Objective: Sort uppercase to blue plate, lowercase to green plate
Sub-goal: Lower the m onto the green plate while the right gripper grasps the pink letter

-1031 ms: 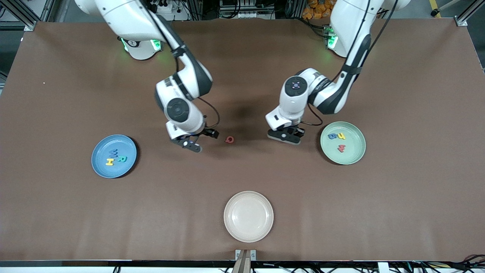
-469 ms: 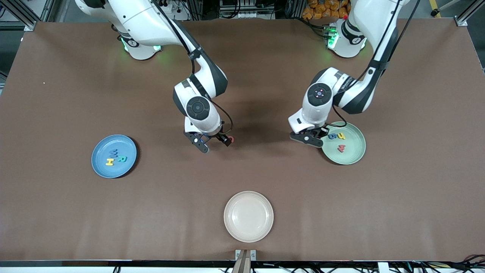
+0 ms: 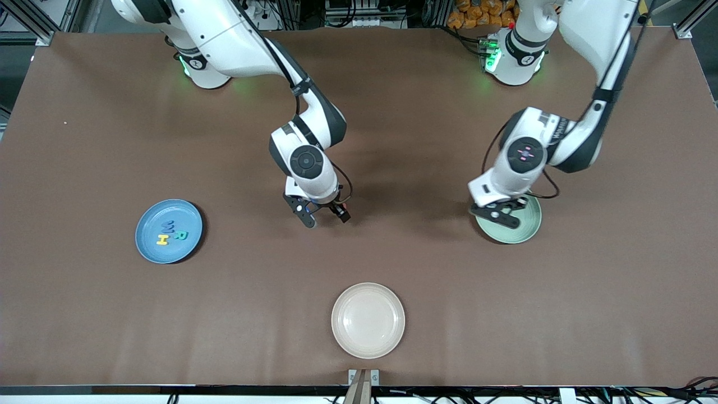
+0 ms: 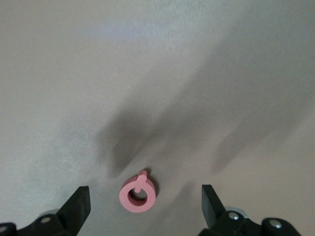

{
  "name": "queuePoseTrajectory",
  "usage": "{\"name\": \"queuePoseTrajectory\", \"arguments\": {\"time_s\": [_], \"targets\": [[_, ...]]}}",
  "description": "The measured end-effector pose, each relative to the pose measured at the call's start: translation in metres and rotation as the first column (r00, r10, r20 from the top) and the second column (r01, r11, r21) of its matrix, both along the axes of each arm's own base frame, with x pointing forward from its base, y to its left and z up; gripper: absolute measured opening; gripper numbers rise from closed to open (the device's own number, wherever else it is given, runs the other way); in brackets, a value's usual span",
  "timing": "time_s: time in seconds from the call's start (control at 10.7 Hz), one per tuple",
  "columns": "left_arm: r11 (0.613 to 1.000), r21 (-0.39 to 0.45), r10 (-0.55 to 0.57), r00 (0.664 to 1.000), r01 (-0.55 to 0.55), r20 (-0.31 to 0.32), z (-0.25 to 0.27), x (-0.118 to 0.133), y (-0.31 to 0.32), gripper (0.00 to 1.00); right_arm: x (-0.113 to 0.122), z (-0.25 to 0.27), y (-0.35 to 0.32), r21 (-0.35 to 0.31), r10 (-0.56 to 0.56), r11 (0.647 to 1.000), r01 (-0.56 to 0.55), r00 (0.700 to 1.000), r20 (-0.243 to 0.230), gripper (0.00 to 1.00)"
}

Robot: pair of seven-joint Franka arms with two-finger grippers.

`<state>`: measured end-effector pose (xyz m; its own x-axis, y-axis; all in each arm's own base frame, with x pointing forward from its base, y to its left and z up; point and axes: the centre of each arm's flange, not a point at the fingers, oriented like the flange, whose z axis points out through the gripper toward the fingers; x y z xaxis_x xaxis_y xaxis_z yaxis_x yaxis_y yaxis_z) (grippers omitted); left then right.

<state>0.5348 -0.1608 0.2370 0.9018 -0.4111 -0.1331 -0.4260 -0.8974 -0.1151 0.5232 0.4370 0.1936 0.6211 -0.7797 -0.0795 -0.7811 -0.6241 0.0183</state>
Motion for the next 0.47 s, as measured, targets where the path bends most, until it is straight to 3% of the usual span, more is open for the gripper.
{"name": "queuePoseTrajectory", "arguments": {"time_s": [0.47], "targets": [[0.999,0.004,0.033,0.997,-0.033,-0.066,-0.026,-0.002,0.050,0.45,-0.012,-0.022,0.012,-0.018,-0.019,1.000,0.019,1.000,0.010,1.00]]}}
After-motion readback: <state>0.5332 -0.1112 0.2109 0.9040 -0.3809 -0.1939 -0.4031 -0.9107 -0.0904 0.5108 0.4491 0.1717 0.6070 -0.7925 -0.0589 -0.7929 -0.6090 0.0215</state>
